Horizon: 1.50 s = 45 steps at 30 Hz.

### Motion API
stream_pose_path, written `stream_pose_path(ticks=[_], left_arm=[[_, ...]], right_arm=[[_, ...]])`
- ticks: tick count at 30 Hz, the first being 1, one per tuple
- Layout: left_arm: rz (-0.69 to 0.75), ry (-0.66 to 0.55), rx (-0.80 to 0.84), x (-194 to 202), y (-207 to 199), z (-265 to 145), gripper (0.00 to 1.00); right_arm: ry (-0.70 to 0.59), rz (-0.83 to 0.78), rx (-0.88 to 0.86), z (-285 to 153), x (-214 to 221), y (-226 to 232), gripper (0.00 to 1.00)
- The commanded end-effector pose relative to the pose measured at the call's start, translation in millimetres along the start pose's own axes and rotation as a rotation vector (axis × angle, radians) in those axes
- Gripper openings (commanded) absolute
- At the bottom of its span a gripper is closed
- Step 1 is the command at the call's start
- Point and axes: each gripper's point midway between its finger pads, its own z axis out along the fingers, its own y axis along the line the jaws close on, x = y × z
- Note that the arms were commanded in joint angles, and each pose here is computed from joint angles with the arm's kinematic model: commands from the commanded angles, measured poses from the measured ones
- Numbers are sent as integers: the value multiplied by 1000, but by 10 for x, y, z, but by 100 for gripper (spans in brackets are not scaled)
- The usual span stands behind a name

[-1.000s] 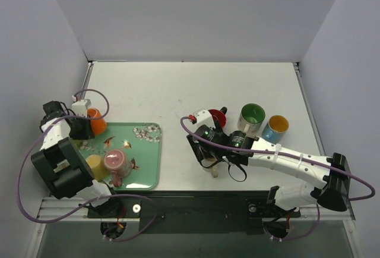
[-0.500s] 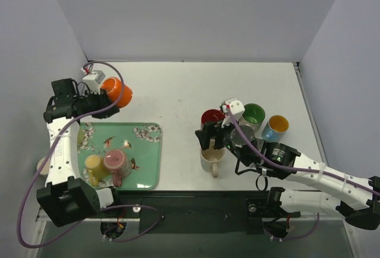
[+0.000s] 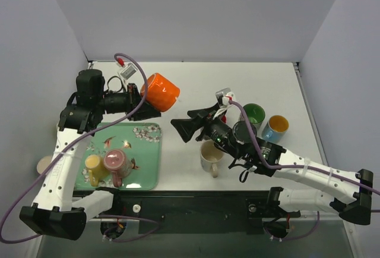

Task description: Turn the mug right side up

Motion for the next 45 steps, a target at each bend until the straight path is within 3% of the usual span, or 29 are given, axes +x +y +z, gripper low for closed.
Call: stream_pose_path(ticks=[1, 6, 11, 15, 17, 18, 20, 23, 24, 25, 26, 28, 34, 37, 41, 45], left_arm=[[53, -58, 179, -145, -431, -21, 0], [-14, -49, 200, -31, -359, 46, 0], [7, -30, 258, 3, -469, 49, 0], [11, -4, 286, 105, -500, 75, 0], [7, 0, 290, 139, -475, 94, 0], [1, 0, 288, 139, -459, 101, 0], [17, 1, 280, 150, -438, 97, 0], [65, -3, 136, 118, -212, 57, 87], [112, 18, -35, 194, 90, 23, 88], [157, 17, -122, 132, 203, -16, 88], [174, 36, -298, 154, 502, -97, 88], [226, 67, -523, 159, 882, -288, 88], [290, 180, -744, 361, 1234, -603, 90], [294, 238, -852, 461, 1418, -748, 90], [289, 312, -972, 632, 1647, -918, 91], [284, 363, -1062, 776, 1819, -1076, 91]], right_arm=[[-193, 118, -157, 54, -634, 433, 73], [-192, 154, -240, 253, -679, 649, 69], [-198, 244, -265, 552, -748, 660, 63], [-261, 334, -328, 676, -941, 642, 39], [-274, 336, -327, 709, -1007, 635, 17], [-272, 324, -315, 718, -1019, 613, 0], [-261, 285, -285, 708, -997, 557, 0], [-205, 201, -136, 578, -926, 297, 0], [-184, 134, -96, 529, -957, 244, 0], [-73, 72, 12, 433, -755, 28, 0], [-63, -8, 40, 345, -895, 21, 0], [148, -160, 258, -17, -594, -446, 0], [520, -380, 690, -1004, -145, -1447, 0], [687, -332, 785, -1340, 355, -1828, 0], [803, -270, 840, -1630, 821, -2077, 0], [860, -132, 760, -1621, 1325, -2159, 0]])
